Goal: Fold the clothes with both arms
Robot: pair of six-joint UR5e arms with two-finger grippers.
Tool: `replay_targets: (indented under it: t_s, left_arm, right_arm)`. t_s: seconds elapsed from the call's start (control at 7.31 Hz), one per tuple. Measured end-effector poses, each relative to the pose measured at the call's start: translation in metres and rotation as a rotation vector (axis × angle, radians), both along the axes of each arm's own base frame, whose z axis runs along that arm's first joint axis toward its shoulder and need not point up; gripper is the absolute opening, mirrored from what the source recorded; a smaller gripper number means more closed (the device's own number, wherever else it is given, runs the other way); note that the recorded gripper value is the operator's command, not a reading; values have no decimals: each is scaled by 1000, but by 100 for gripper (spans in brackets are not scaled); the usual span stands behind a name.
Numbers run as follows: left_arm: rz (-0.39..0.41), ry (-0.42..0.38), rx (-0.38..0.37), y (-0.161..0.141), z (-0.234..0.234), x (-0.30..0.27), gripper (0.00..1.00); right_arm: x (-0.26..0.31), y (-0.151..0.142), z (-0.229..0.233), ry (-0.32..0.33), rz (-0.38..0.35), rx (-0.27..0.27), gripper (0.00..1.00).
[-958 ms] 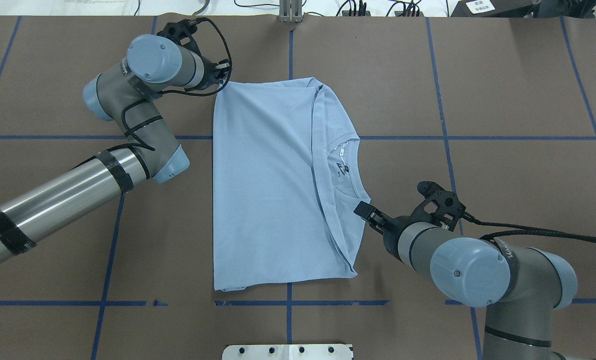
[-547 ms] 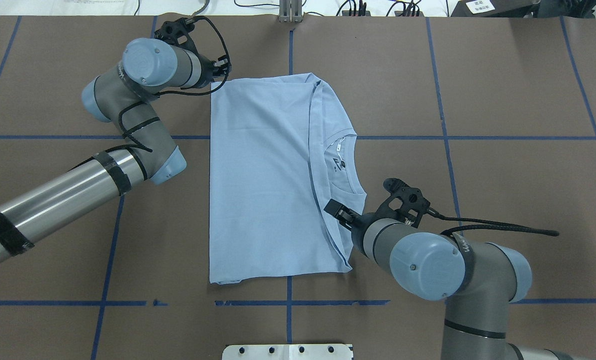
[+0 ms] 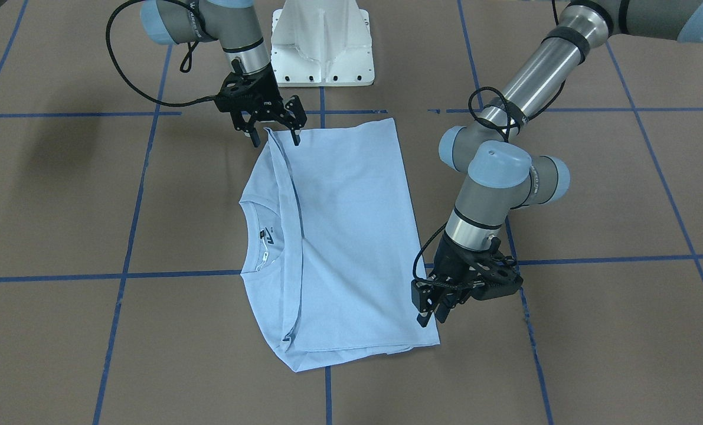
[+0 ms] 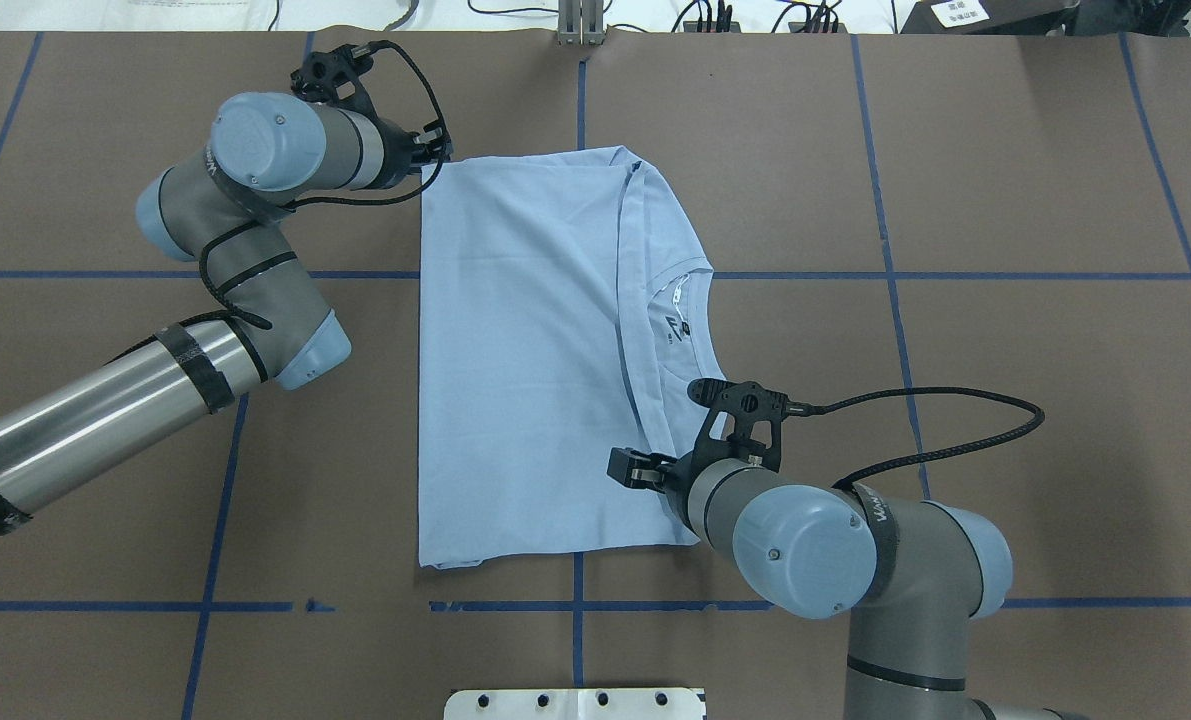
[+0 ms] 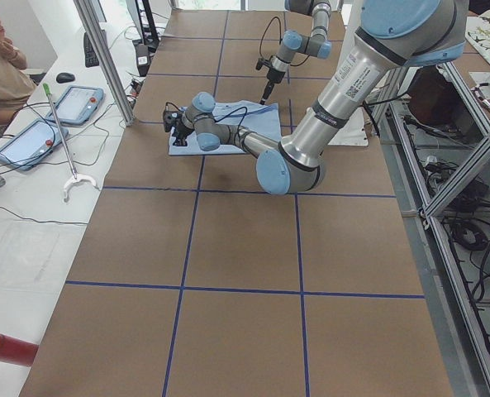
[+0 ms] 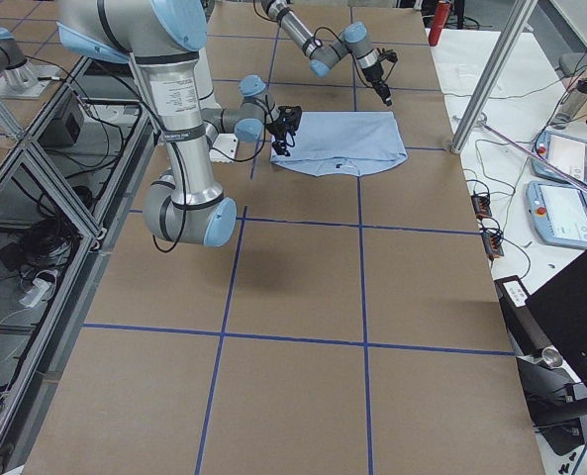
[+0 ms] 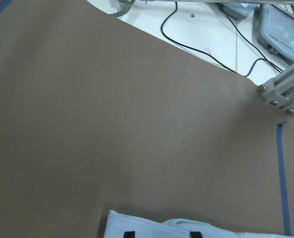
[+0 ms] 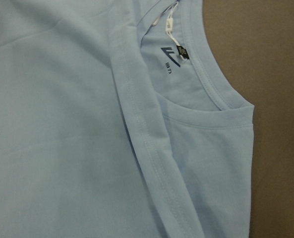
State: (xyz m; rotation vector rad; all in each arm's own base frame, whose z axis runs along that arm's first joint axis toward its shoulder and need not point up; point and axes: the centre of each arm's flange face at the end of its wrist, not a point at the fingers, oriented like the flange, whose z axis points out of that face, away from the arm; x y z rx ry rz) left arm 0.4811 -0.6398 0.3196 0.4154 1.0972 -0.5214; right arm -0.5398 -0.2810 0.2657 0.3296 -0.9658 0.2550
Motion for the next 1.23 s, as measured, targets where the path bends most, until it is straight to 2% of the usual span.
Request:
replay_targets:
  t_s: [0.14, 0.27, 0.41, 0.55, 0.68, 0.82, 1.09, 1.23]
  left_arm:
    - [1, -1, 0, 1, 1, 0, 47]
    - [2, -4, -1, 1, 3, 0, 47]
    - [4, -7, -3, 2, 6, 1, 47]
    - [6, -10, -5, 4, 10, 2, 47]
    - [8, -12, -6, 5, 12, 4, 47]
    - [8, -12, -7, 5, 12, 4, 47]
    - [9, -12, -7, 6, 13, 4, 47]
    - [9, -12, -7, 6, 12, 4, 47]
  right_arm:
    - [-3, 6, 2, 33, -50, 59, 63]
    - [-5, 11, 5, 64, -89, 106, 54]
    - [-7, 13, 7, 88, -117, 140, 39]
    - [-8, 13, 8, 101, -132, 159, 37]
    - [-7, 13, 9, 108, -137, 168, 28]
    - [-7, 12, 10, 113, -140, 174, 14]
    - [-6, 12, 13, 122, -146, 182, 8]
    - [-5, 12, 16, 128, -147, 182, 0]
